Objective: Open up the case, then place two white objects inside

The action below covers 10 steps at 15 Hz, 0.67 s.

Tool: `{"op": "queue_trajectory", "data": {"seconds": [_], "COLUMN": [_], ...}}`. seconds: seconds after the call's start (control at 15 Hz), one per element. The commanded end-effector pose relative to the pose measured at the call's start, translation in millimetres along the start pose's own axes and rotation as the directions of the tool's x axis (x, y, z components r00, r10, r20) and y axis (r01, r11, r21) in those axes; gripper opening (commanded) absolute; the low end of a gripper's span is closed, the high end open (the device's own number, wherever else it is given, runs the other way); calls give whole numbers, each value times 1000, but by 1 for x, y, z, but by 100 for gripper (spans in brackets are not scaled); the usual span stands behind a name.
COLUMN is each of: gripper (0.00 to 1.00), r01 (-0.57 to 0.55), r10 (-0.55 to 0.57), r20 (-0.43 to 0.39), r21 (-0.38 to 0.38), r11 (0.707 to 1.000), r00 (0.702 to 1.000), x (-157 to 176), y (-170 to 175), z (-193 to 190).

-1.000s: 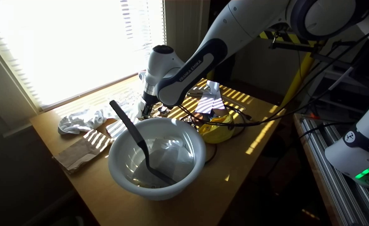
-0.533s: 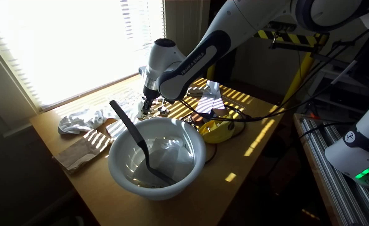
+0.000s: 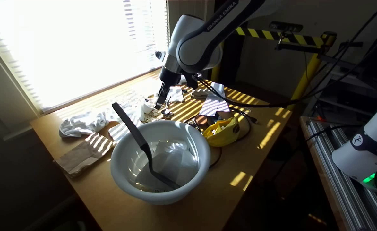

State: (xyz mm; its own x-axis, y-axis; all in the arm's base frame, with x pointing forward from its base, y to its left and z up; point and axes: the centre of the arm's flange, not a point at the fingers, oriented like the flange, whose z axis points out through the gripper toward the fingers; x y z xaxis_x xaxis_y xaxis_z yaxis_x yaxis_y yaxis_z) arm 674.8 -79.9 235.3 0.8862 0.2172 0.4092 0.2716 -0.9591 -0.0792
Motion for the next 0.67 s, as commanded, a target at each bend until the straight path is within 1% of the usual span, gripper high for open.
{"op": "queue_trajectory", "data": {"seconds": [0.0, 0.27, 0.33, 0.6], "gripper": [6, 6, 6, 6], "r01": [-1, -17, -9, 37], "r10": [-5, -1, -13, -98], "r20": [55, 119, 132, 218], "r21": [103, 148, 169, 266], "r11": [995, 989, 986, 963], "r00": [998, 993, 991, 971], "x": [-66, -122, -135, -180], "y": [-5, -3, -8, -26], "z": [-59, -95, -106, -118]}}
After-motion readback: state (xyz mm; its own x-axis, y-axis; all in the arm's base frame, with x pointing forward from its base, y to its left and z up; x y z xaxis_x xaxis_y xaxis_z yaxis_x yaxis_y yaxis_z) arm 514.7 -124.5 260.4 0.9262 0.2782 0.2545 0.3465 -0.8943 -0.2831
